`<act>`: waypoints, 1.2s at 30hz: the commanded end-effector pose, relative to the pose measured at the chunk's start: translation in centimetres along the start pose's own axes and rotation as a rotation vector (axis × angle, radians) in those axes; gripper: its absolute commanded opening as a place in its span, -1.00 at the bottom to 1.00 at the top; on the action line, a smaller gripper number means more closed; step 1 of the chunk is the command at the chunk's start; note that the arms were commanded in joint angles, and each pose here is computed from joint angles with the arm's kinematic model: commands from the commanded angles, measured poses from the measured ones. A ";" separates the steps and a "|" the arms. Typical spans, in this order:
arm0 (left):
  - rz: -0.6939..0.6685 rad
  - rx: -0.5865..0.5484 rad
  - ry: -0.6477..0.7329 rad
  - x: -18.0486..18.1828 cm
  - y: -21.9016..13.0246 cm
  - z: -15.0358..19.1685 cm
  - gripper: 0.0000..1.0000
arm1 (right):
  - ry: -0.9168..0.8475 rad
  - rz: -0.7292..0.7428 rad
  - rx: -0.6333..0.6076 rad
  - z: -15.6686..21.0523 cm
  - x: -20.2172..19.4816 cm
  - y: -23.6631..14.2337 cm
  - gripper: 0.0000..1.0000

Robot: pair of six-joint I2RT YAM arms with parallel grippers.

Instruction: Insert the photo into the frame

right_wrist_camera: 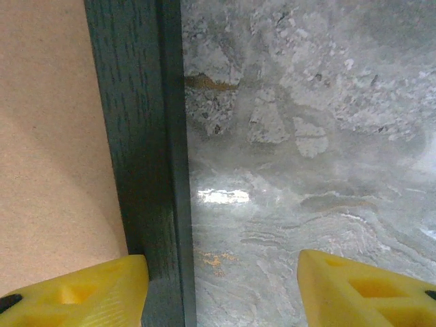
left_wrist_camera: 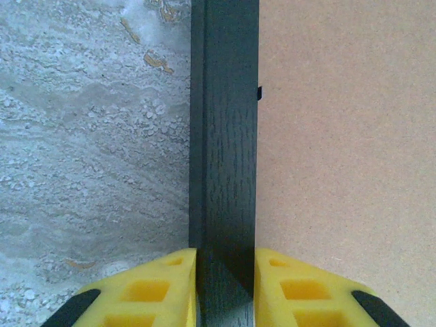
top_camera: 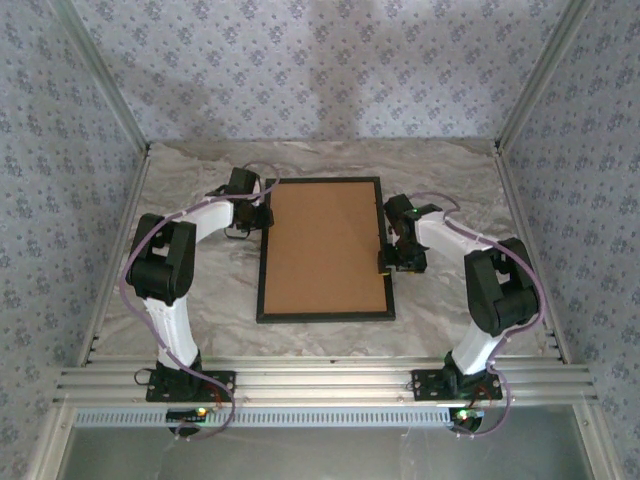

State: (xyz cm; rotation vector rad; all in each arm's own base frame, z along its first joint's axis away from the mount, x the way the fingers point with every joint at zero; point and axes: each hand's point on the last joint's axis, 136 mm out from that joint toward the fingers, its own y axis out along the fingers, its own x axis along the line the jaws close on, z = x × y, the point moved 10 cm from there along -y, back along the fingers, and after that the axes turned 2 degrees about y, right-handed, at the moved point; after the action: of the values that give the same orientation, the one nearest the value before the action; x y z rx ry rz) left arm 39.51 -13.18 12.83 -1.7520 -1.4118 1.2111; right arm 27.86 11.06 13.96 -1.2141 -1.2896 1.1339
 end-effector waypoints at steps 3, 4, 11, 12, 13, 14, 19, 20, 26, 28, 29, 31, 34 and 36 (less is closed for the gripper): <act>-0.012 0.130 -0.011 0.5 0.0 2.3 -0.48 | 0.020 0.009 0.033 0.3 -0.1 1.3 0.23; -0.013 0.131 -0.011 0.5 0.0 2.3 -0.48 | 0.017 0.007 0.033 0.4 0.0 1.4 0.23; 0.001 0.135 -0.015 0.3 0.2 2.3 -0.48 | -0.005 0.010 0.069 0.6 1.5 3.0 0.23; 0.006 0.138 -0.017 0.2 0.3 2.4 -0.48 | -0.010 0.011 0.078 0.6 1.8 3.3 0.22; 0.009 0.140 -0.016 0.1 0.3 2.5 -0.48 | -0.014 0.007 0.087 0.6 2.1 3.6 0.23; 0.014 0.142 -0.015 0.0 0.3 2.5 -0.48 | -0.018 0.006 0.096 0.7 2.3 3.9 0.23; 0.019 0.143 -0.013 -0.3 0.5 2.7 -0.49 | -0.021 -0.009 0.130 0.8 3.1 5.2 0.22; 0.019 0.144 -0.013 -0.3 0.5 2.8 -0.49 | -0.020 -0.010 0.133 0.8 3.1 5.3 0.22; 0.017 0.149 -0.016 -0.1 0.6 3.0 -0.49 | -0.021 -0.011 0.147 1.1 3.5 6.1 0.22; 0.016 0.149 -0.017 -0.1 0.6 3.0 -0.49 | -0.026 -0.010 0.158 1.3 3.8 6.5 0.22; 0.016 0.149 -0.017 -0.1 0.6 3.0 -0.49 | -0.028 -0.008 0.160 1.3 3.9 6.7 0.22; 0.018 0.147 -0.017 -0.1 0.6 3.0 -0.49 | -0.032 -0.009 0.165 1.4 4.2 6.9 0.22; 0.018 0.145 -0.016 -0.2 0.4 3.0 -0.49 | -0.034 -0.016 0.171 1.5 4.4 7.2 0.22; 0.018 0.145 -0.015 -0.2 0.5 3.0 -0.49 | -0.036 -0.016 0.177 1.6 4.5 7.4 0.22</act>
State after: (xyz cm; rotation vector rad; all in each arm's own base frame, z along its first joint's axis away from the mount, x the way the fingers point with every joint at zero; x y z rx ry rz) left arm 39.51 -13.05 12.79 -1.7504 -1.4217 1.2116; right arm 28.11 13.93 12.05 -1.1949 -1.2364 1.2141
